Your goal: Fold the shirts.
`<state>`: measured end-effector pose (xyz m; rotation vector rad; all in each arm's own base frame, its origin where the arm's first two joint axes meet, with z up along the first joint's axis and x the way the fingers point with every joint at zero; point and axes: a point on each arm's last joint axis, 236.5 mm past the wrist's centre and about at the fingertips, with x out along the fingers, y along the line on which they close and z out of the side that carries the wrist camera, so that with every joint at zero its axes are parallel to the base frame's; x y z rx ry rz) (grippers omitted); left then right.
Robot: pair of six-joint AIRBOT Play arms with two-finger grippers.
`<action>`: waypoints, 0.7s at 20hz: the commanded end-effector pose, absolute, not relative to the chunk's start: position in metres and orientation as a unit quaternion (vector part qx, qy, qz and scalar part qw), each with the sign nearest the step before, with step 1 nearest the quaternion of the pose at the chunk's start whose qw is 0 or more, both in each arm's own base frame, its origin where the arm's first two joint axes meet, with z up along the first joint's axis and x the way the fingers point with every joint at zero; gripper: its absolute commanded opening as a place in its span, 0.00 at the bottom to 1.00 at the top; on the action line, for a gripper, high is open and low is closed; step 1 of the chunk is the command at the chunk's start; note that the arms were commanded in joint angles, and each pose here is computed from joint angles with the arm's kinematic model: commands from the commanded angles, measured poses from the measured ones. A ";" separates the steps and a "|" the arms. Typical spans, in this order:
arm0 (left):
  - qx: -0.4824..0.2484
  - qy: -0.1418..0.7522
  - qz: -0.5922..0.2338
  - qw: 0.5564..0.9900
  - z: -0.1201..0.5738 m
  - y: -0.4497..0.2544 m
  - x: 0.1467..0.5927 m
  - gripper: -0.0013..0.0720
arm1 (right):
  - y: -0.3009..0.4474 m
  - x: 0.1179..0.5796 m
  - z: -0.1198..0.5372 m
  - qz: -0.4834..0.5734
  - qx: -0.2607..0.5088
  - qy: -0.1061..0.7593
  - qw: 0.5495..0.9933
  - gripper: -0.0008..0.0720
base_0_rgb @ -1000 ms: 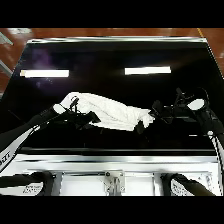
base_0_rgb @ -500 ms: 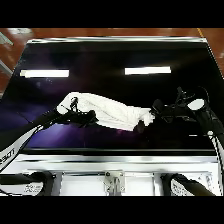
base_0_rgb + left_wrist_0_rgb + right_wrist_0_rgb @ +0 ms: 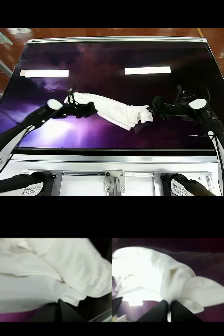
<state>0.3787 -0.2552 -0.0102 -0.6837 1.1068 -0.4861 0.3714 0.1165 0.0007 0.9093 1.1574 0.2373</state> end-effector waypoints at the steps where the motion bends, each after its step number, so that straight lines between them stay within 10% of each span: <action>1: -0.250 0.358 -0.288 0.852 0.126 -0.239 0.389 0.06 | 0.137 0.394 0.063 0.185 0.446 0.450 0.751 0.10; 8: -0.236 -0.148 -0.252 0.927 0.496 -0.105 0.267 0.06 | 0.112 0.379 0.384 0.300 0.306 0.063 0.901 0.10; 14: -0.243 -0.041 -0.268 0.931 0.462 -0.113 0.227 0.06 | 0.087 0.268 0.531 0.259 0.197 -0.146 0.934 0.10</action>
